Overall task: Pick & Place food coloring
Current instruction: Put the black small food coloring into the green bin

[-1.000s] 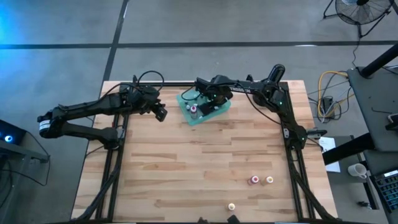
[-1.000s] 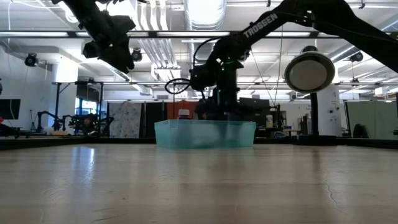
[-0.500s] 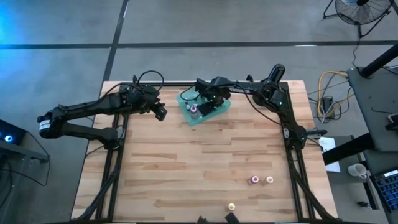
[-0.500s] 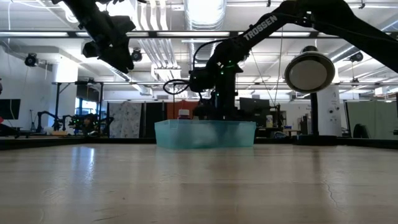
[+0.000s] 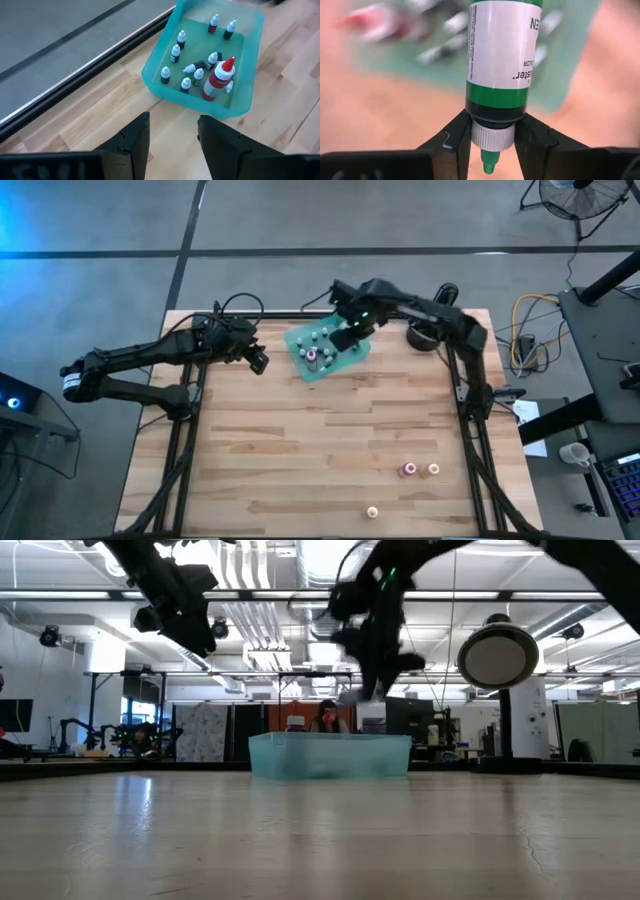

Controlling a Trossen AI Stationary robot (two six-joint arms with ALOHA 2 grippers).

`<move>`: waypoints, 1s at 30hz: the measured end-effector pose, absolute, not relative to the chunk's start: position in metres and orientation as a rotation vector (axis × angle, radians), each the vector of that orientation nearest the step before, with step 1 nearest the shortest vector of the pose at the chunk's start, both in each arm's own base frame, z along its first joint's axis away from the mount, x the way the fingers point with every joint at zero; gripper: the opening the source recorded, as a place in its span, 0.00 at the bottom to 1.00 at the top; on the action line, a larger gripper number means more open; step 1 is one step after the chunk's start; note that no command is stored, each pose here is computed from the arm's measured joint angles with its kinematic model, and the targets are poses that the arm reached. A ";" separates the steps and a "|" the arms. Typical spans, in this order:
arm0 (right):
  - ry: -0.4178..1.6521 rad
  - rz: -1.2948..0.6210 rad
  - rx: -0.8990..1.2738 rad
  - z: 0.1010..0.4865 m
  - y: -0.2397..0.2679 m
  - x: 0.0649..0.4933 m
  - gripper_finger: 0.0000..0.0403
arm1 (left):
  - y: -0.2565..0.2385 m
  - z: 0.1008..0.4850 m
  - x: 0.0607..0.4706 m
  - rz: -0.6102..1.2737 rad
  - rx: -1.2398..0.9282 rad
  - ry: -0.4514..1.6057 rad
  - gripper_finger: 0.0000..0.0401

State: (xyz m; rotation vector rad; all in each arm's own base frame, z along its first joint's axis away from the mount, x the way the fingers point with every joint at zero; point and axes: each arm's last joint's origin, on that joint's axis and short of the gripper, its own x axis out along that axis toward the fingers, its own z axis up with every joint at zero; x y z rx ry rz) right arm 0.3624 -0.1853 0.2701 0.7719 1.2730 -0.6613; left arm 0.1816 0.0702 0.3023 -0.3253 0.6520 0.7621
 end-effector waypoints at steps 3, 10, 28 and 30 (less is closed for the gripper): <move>1.284 -0.532 0.973 0.301 -0.168 0.343 0.27 | 0.070 0.302 0.182 0.762 -0.325 0.652 0.35; 1.555 -0.458 1.112 0.286 -0.123 0.332 0.30 | 0.070 0.303 0.182 0.755 -0.313 0.654 0.35; 2.158 -0.081 1.481 0.162 -0.020 0.301 0.28 | 0.069 0.302 0.183 0.712 -0.311 0.667 0.35; 2.205 -0.109 1.493 0.156 -0.013 0.294 0.28 | 0.069 0.302 0.183 0.709 -0.302 0.670 0.35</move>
